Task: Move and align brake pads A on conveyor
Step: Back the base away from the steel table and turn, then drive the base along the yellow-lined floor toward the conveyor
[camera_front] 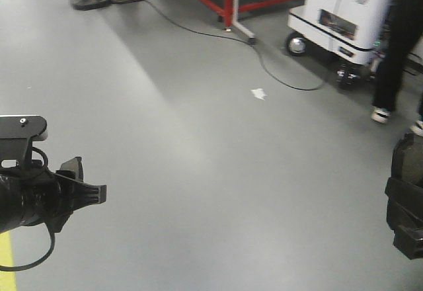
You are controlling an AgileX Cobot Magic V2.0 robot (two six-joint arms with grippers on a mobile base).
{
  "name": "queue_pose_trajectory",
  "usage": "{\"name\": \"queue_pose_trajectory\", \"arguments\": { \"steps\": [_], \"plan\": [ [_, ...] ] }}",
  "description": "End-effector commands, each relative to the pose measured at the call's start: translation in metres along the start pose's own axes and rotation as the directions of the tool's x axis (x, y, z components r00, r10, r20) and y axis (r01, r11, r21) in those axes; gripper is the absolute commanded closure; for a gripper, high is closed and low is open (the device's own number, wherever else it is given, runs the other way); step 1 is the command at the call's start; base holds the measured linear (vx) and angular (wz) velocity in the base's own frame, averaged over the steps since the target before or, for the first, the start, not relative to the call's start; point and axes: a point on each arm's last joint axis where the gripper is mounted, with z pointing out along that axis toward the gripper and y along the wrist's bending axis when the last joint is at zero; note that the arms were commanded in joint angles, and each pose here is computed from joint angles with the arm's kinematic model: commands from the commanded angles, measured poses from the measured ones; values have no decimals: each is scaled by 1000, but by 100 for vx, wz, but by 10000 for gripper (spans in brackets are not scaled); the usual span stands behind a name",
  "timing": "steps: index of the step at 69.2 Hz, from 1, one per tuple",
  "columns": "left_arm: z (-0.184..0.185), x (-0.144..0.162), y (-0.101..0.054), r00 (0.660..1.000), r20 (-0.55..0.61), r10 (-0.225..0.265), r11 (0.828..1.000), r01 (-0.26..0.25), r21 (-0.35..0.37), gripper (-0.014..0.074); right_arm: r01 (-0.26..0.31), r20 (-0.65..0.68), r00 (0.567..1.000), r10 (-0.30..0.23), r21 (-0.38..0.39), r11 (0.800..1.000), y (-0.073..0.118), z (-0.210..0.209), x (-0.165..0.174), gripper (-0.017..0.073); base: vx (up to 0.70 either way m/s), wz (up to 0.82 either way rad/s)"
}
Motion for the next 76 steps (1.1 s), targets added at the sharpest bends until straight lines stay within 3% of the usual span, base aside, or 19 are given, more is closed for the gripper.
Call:
{"name": "queue_pose_trajectory", "arguments": {
  "steps": [1,50,76],
  "plan": [
    [-10,-11,-3,997,76,7,999,-11,42,427,23,119,993,-21,-19,1000,2,-4,-17,536,14,54],
    [-10,-11,-3,997,76,7,999,-11,42,427,23,120,993,-21,-20,1000,3,-5,-18,536,17,61],
    [-10,-11,-3,997,76,7,999,-11,42,427,23,120,993,-21,-20,1000,3,-5,-18,536,23,29]
  ]
}}
